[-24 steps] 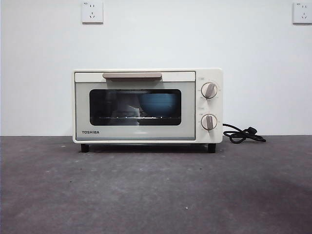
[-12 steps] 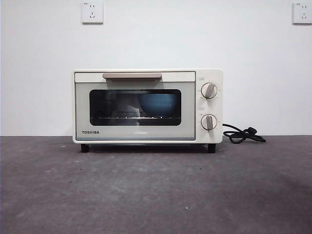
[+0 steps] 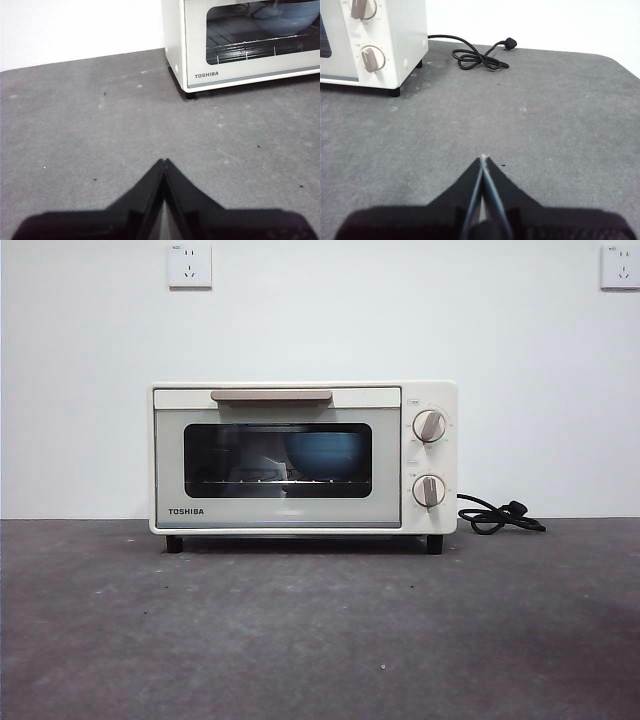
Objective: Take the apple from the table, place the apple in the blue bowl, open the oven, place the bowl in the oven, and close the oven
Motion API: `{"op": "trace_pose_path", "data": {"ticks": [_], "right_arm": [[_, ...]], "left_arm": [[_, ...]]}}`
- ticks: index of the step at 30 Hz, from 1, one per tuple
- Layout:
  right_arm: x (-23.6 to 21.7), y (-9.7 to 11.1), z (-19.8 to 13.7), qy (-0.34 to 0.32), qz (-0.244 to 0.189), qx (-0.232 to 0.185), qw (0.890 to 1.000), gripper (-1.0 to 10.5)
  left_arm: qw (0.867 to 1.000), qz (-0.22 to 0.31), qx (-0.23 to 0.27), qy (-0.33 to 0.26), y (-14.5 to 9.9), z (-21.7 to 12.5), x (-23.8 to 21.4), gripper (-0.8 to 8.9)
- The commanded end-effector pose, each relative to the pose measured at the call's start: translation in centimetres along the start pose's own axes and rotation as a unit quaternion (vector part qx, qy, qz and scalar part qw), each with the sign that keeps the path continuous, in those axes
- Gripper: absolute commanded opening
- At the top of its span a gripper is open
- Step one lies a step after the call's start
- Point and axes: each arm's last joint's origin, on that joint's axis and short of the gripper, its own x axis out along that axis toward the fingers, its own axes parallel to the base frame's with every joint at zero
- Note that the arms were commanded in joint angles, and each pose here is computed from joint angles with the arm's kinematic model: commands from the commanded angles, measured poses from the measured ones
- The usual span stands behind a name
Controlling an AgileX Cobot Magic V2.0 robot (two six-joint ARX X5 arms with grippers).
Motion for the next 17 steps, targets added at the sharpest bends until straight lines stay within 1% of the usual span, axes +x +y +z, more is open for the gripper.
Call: {"op": "trace_pose_path", "data": {"ticks": [1,3,6,17], "right_arm": [[0.1,0.01,-0.3,0.003,-0.003,0.007,1.0,0.0],[0.1,0.02,-0.3,0.003,-0.002,0.013,1.0,0.0],[0.1,0.01,-0.28,0.002,-0.003,0.037,0.999,0.0],[0.11,0.01,-0.26,0.001,-0.003,0.038,0.999,0.0]], "left_arm": [[1.0,-0.001,-0.003,-0.001,-0.04,-0.22,0.11,-0.04],[1.0,-0.001,-0.003,-0.001,-0.04,-0.22,0.11,-0.04],[1.0,-0.001,-0.003,-0.001,-0.04,-0.22,0.11,-0.04],[1.0,-0.001,-0.003,-0.001,-0.04,-0.22,0.11,-0.04]]}}
